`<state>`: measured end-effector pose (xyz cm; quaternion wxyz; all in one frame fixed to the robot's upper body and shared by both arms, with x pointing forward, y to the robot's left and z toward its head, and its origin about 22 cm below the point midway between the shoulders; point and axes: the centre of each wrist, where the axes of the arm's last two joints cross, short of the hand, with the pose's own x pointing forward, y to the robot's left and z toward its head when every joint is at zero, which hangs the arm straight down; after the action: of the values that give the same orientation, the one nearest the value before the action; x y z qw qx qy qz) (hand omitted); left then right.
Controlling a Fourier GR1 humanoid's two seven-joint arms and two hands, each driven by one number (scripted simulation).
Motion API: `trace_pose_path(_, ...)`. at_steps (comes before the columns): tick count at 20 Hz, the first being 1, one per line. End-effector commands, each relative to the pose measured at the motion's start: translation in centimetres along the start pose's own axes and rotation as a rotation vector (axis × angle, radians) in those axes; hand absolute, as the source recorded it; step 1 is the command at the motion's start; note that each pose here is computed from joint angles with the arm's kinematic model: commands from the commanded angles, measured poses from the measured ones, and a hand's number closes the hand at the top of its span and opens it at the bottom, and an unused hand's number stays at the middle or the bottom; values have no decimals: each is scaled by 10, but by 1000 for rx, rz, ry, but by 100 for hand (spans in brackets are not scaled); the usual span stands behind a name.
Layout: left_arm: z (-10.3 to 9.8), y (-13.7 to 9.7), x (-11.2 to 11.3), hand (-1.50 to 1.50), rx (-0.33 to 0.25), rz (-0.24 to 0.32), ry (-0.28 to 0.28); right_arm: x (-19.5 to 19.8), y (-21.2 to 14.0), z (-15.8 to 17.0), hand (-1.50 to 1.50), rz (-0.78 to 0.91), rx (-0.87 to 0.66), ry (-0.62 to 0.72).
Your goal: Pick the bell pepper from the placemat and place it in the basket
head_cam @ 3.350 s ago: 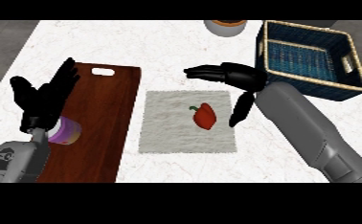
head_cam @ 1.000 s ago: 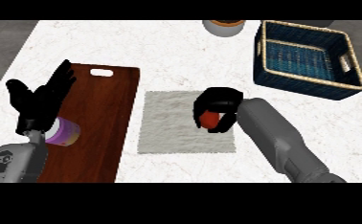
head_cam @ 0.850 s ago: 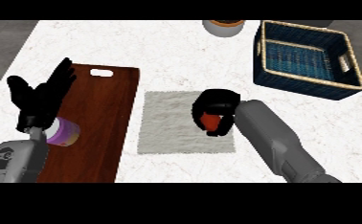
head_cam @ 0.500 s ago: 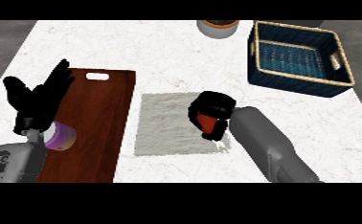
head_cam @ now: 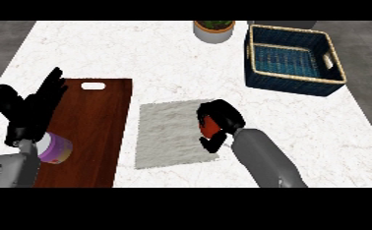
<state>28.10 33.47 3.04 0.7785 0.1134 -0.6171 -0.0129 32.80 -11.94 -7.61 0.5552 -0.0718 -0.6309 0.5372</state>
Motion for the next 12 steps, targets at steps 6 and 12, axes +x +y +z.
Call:
trace_pose_path(6,3,0,-8,0,0,7,12,79,-17,12,150,-276,-358,-130)
trace_pose_path(12,2,10,-6,0,14,4,6,149,-49,30,150,-285,-535,-111)
